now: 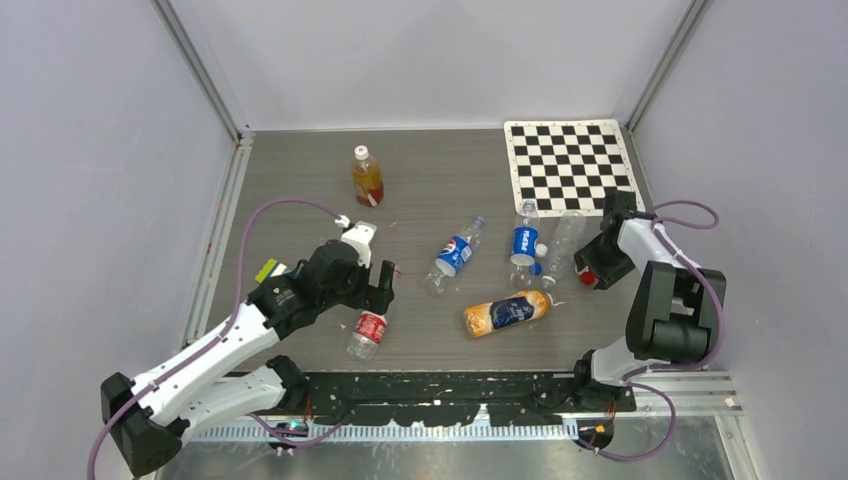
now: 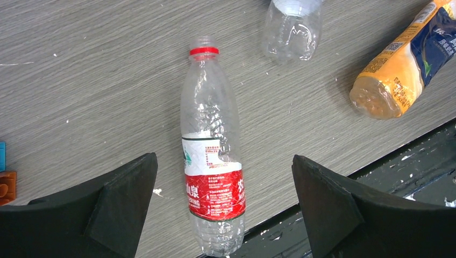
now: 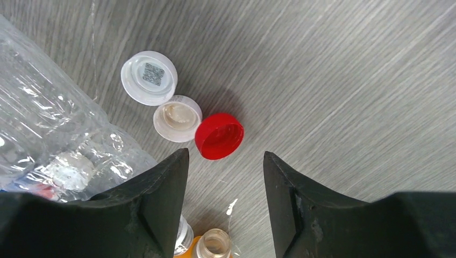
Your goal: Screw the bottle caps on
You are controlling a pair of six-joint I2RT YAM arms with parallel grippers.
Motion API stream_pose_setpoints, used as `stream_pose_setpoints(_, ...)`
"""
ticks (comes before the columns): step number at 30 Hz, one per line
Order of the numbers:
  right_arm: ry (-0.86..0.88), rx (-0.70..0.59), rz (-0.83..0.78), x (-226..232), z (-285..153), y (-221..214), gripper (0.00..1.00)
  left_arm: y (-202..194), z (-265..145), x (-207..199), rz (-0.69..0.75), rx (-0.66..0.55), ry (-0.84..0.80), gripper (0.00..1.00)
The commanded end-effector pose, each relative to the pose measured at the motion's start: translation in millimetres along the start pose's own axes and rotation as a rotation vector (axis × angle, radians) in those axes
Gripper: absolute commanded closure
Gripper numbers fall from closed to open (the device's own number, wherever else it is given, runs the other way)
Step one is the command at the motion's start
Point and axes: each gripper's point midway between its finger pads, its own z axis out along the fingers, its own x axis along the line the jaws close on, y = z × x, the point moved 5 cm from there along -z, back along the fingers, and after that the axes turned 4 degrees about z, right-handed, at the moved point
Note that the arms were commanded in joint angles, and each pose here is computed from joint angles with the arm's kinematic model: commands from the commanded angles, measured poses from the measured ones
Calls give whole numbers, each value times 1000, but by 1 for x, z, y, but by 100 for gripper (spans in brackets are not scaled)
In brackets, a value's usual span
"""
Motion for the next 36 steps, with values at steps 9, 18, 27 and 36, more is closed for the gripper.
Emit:
stream_pose_setpoints(9, 8, -15, -18, 18, 10, 10, 49, -1, -1, 4, 5, -4, 19, 0)
stream_pose_setpoints(18, 18, -20, -10, 8, 0, 3, 73, 4, -4, 1, -6, -18, -2, 0)
stream_pose_setpoints(27, 41, -35, -22, 2, -11, 0, 83, 7, -6, -6, -42, -25, -42, 0)
stream_pose_setpoints(36, 54, -86, -5, -3, -32, 6, 66, 11, -3, -10, -29, -33, -67, 0)
